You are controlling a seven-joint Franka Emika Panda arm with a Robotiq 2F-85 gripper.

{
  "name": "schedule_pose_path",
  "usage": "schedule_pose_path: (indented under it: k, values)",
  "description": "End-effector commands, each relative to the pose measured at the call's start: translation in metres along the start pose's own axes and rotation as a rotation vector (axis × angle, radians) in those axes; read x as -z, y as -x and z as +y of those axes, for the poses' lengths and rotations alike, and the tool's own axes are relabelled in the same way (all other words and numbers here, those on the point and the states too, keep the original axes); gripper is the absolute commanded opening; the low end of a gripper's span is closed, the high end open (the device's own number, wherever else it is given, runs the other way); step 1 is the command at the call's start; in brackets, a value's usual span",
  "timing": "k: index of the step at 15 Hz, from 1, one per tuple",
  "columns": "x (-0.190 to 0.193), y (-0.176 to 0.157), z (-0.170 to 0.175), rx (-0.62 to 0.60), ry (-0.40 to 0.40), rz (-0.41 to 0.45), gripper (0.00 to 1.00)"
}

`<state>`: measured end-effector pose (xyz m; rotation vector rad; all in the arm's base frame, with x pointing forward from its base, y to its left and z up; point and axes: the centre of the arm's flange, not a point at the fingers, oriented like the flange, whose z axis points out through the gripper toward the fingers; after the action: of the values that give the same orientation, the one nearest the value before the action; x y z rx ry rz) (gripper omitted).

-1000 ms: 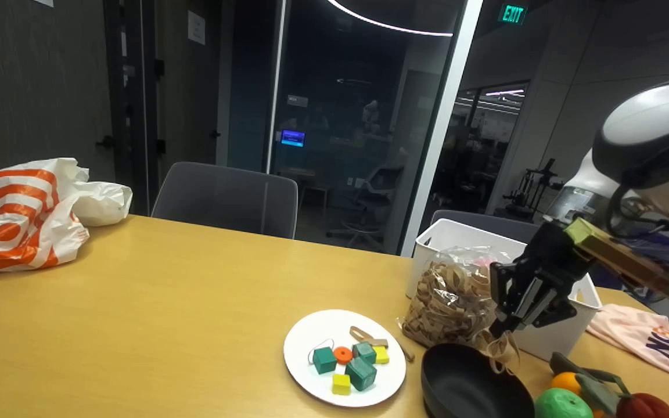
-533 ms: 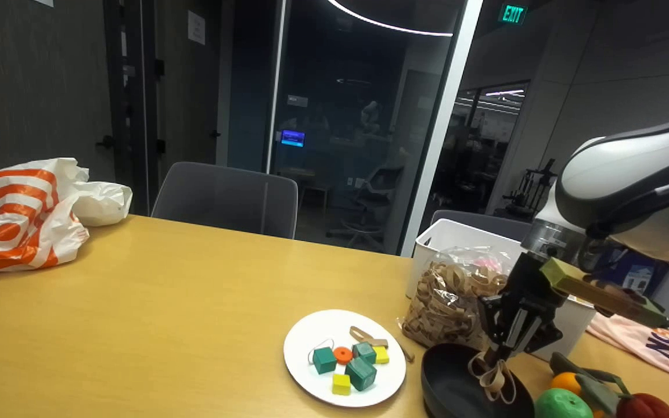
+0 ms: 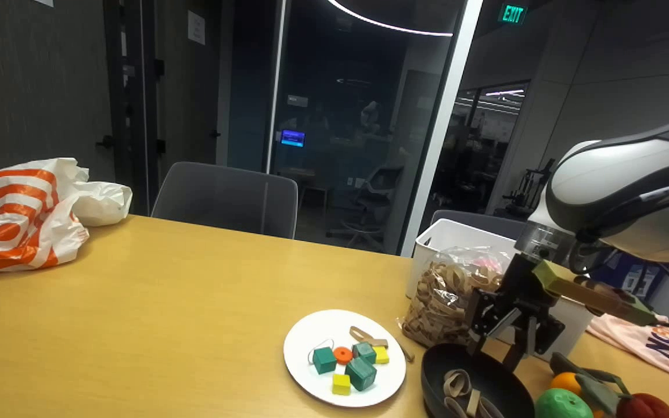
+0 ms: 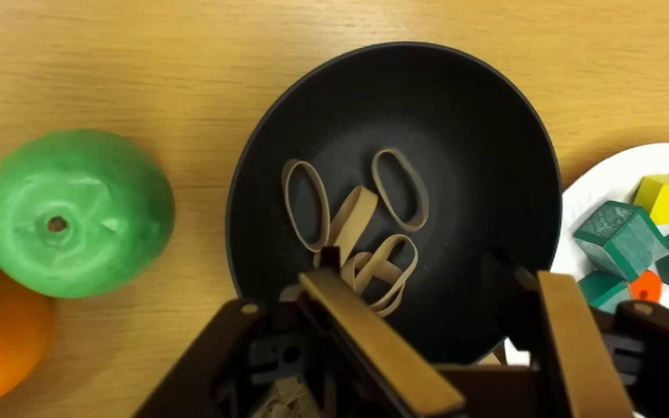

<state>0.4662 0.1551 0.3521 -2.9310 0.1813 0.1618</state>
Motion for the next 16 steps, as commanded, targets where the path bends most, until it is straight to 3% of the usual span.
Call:
schedule_pose_path:
  k: [1,9,16]
  values:
    - [0.011,0.000,-0.023,0.047,0.003,0.047,0.98]
    - [-0.007,-0.002,-0.098,0.224,0.139,0.099,1.00]
    - [-0.030,-0.008,-0.155,0.325,0.146,0.083,1.00]
